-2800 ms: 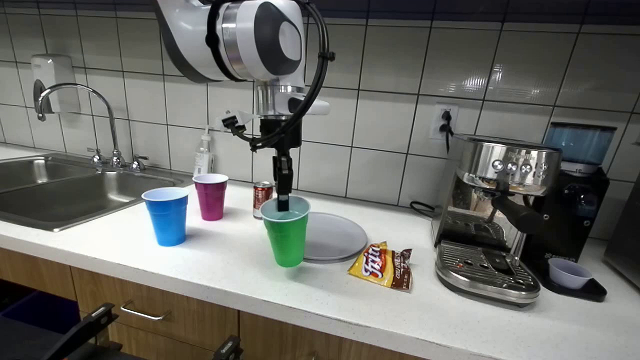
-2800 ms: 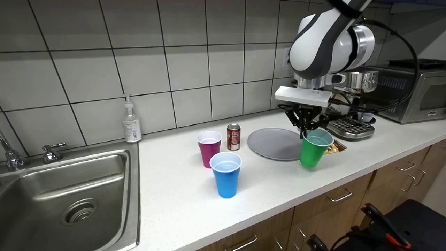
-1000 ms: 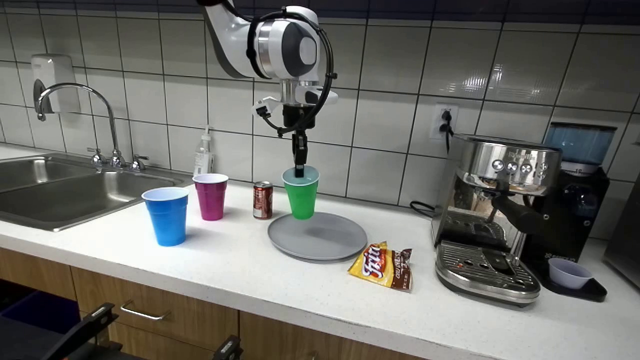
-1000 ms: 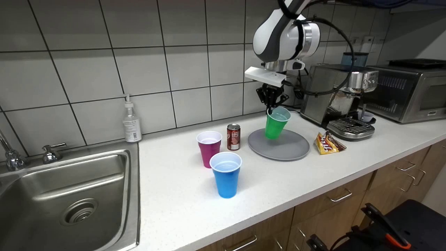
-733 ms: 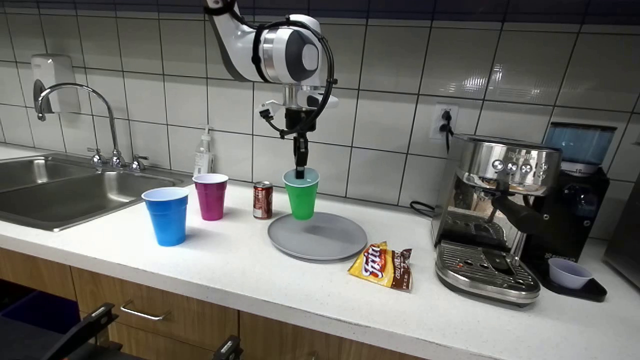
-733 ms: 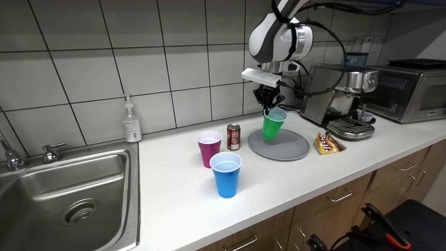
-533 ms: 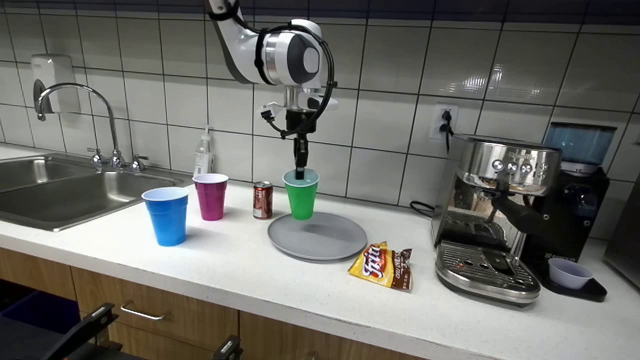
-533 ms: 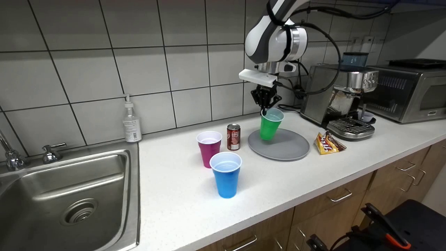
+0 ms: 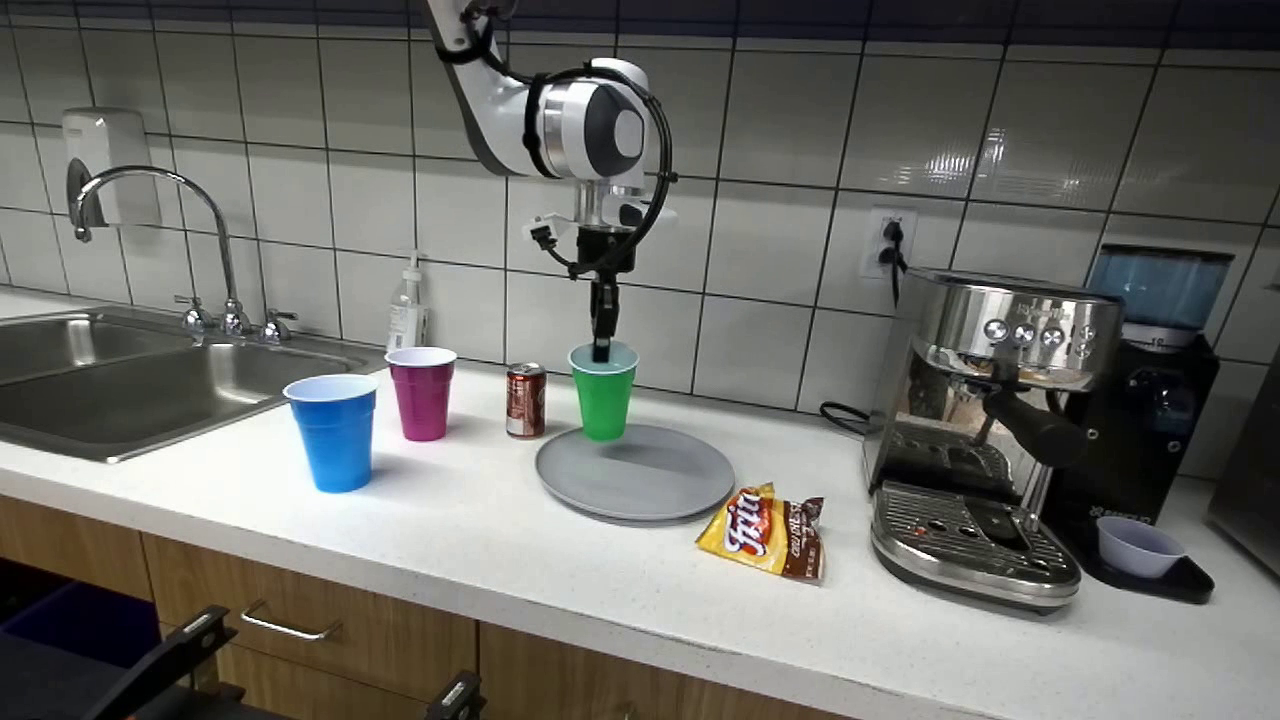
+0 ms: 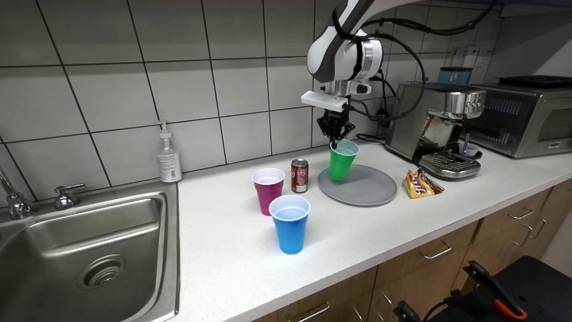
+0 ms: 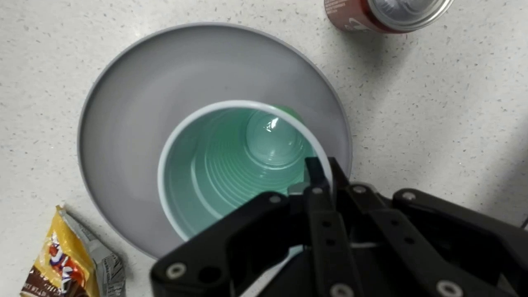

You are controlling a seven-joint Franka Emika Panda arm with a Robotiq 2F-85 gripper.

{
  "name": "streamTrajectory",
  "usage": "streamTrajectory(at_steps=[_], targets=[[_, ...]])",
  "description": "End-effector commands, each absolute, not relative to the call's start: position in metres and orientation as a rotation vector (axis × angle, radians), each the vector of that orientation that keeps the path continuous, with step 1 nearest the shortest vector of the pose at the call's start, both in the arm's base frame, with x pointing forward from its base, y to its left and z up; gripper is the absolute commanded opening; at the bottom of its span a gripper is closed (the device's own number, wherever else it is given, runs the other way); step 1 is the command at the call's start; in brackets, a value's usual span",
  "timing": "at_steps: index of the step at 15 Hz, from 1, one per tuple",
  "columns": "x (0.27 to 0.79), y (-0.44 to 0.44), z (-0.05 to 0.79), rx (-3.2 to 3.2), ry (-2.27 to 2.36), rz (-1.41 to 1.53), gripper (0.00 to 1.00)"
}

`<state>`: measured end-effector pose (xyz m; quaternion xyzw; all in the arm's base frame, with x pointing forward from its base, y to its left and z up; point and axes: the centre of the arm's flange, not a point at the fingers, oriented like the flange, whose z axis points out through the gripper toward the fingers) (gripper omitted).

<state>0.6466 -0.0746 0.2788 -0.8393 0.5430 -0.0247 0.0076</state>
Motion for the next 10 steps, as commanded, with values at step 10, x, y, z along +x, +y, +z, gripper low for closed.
streamTrajectory(at_steps=[10], targets=[[0.681,-0.078,0.264,-2.631,1.740,-0.009,0.01]])
